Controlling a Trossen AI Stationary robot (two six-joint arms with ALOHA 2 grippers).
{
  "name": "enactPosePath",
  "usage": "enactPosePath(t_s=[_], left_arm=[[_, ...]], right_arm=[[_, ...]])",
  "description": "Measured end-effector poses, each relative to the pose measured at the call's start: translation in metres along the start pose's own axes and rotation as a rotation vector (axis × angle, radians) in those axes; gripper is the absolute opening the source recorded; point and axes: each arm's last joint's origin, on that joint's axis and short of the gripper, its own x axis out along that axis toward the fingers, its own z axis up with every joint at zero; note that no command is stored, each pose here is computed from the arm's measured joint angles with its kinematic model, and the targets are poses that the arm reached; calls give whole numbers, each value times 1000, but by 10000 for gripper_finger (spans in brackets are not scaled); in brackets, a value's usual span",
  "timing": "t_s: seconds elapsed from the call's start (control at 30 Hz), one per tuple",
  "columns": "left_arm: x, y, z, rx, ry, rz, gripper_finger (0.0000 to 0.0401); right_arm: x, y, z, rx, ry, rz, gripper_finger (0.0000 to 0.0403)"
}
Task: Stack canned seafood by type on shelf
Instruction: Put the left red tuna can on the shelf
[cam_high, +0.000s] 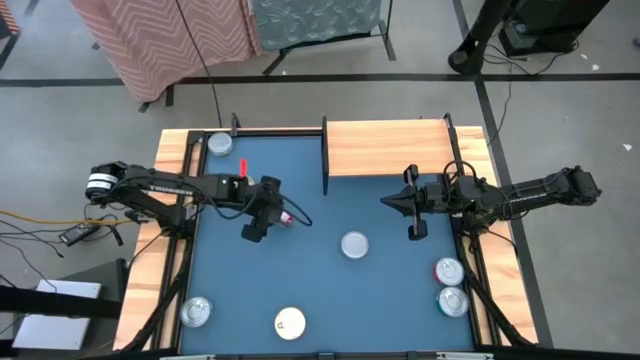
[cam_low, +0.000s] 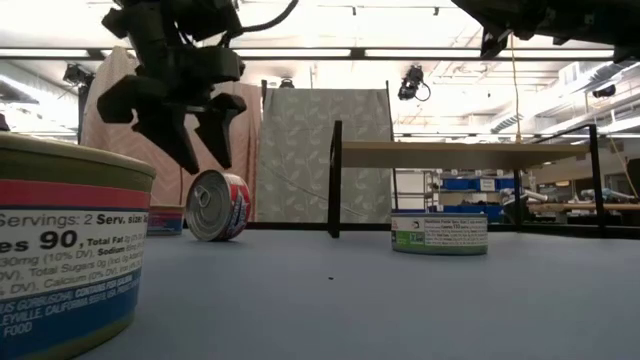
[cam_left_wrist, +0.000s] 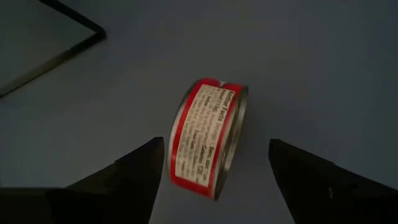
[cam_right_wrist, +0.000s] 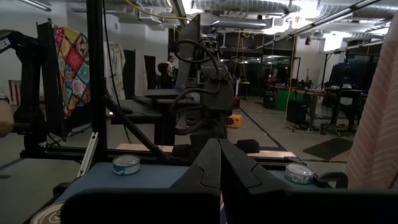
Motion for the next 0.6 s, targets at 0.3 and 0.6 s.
enactPosePath(t_s=[0.3, 0.6], left_arm=[[7, 6, -4, -30, -49, 20, 296], [9, 11, -6, -54, -71, -11, 296]], right_arm=[[0, 0, 0, 3, 0, 0, 5], [0, 0, 0, 4, 0, 0, 5]])
